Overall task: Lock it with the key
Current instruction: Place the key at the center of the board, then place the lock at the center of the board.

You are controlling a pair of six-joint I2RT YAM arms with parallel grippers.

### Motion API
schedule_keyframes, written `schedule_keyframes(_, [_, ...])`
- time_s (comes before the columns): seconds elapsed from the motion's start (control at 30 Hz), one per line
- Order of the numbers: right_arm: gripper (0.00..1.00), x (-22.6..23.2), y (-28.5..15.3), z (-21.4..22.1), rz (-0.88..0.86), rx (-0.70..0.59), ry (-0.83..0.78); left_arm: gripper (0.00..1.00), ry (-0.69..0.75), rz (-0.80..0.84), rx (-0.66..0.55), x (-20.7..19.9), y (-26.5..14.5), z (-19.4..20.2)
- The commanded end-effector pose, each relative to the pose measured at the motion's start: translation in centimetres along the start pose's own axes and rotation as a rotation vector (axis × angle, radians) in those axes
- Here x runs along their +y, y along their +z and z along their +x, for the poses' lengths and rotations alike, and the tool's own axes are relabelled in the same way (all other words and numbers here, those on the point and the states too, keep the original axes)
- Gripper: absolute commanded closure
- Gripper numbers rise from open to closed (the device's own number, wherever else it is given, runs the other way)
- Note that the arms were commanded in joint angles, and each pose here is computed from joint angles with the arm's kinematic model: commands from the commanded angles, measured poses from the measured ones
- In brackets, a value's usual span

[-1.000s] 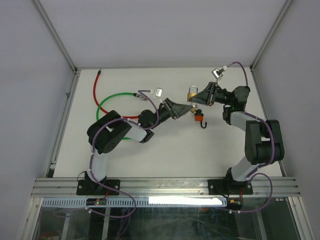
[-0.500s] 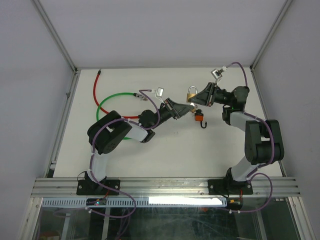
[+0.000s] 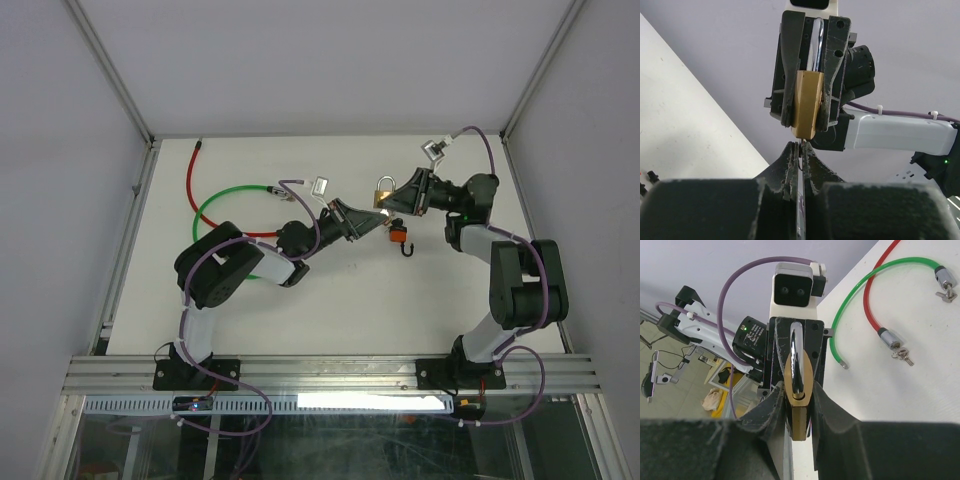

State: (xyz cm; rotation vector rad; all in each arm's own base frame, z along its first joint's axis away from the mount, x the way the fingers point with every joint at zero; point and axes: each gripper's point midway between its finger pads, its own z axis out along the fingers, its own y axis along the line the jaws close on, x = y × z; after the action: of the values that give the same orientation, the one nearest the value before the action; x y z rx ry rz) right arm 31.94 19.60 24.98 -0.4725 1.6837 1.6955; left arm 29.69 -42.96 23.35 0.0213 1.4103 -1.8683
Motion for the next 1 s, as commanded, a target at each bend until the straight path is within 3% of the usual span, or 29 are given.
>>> schedule_keyframes(0.0, [1.00,3.1,-1.4,-2.9,-0.009,-0.083,-0.196,1.00,0.060,0.197,-0.042,-4.4,-1.7,-0.7])
schedule_keyframes(0.2, [1.00,2.8,-2.1,-3.6,0.009,-0.135,-0.188,1.00,0.019,0.167,0.030,-2.8,-2.7,1.4])
schedule_keyframes(0.43, [1.00,1.6,-2.3,-3.5,0.044,-0.175,-0.169,1.00,0.095,0.173,0.043,-3.0,-3.1,2.0])
schedule_keyframes(0.6, [1.00,0.8,-3.0,-3.8,0.078,-0.182,-0.163,1.00,0.188,0.113,0.023,-2.1,-5.0,1.5])
schedule_keyframes(0.97, [1.00,-1.8,-3.0,-3.0,0.178,-0.106,-0.079,1.00,0.237,-0.098,0.016,3.3,-9.2,-2.7])
